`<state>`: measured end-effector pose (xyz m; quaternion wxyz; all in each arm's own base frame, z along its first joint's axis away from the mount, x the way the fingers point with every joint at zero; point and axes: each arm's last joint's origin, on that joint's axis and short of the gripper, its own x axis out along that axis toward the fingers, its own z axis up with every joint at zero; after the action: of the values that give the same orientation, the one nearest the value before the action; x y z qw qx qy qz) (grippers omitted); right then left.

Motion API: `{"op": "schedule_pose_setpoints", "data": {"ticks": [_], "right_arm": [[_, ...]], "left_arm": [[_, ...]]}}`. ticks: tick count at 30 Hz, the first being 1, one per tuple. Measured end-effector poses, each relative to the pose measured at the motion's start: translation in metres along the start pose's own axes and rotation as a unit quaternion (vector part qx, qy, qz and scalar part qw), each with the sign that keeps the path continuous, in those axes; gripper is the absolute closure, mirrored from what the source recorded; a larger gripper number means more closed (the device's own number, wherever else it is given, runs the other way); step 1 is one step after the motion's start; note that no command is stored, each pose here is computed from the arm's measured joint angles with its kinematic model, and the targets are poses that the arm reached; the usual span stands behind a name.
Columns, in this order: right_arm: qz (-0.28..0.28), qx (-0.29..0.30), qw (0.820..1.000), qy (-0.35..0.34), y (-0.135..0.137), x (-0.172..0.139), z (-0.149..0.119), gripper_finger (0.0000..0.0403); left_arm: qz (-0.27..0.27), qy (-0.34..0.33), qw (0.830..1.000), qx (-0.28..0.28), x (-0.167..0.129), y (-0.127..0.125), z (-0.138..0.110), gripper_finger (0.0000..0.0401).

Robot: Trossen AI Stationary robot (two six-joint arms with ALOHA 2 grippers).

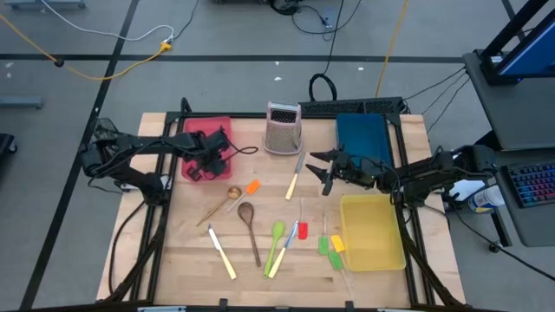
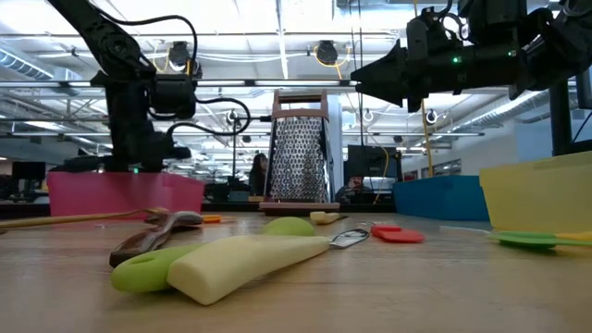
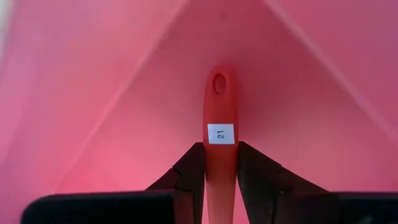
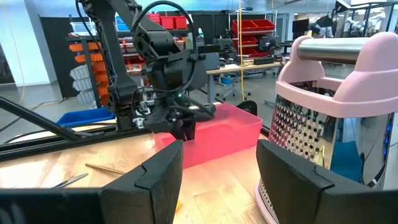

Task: Pick & Place Kitchen Items
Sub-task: Put the red serving spoon into the pink bin, then put the gold serving spoon into the pink bin

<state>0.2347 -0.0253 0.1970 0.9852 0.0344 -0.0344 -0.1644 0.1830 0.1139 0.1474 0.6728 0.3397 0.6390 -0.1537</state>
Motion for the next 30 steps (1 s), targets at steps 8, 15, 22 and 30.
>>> {"op": "schedule_pose_setpoints", "data": {"ticks": [8,15,22,30], "right_arm": [[0.0,0.0,1.0,0.0,0.0,0.0,0.0,0.0206],[0.0,0.0,1.0,-0.002,0.0,0.0,0.0,0.0206],[0.0,0.003,1.0,-0.011,0.0,0.0,0.002,0.0206],[0.0,0.004,1.0,-0.011,0.0,0.0,0.002,0.0206]], "left_arm": [[0.043,-0.017,0.994,-0.101,-0.001,0.009,0.002,0.0322],[0.054,-0.012,0.99,-0.13,-0.001,0.011,0.002,0.0306],[0.085,0.032,0.983,-0.159,-0.002,0.013,0.001,0.0253],[0.126,0.038,0.977,-0.168,-0.016,0.021,0.015,0.0234]]}}
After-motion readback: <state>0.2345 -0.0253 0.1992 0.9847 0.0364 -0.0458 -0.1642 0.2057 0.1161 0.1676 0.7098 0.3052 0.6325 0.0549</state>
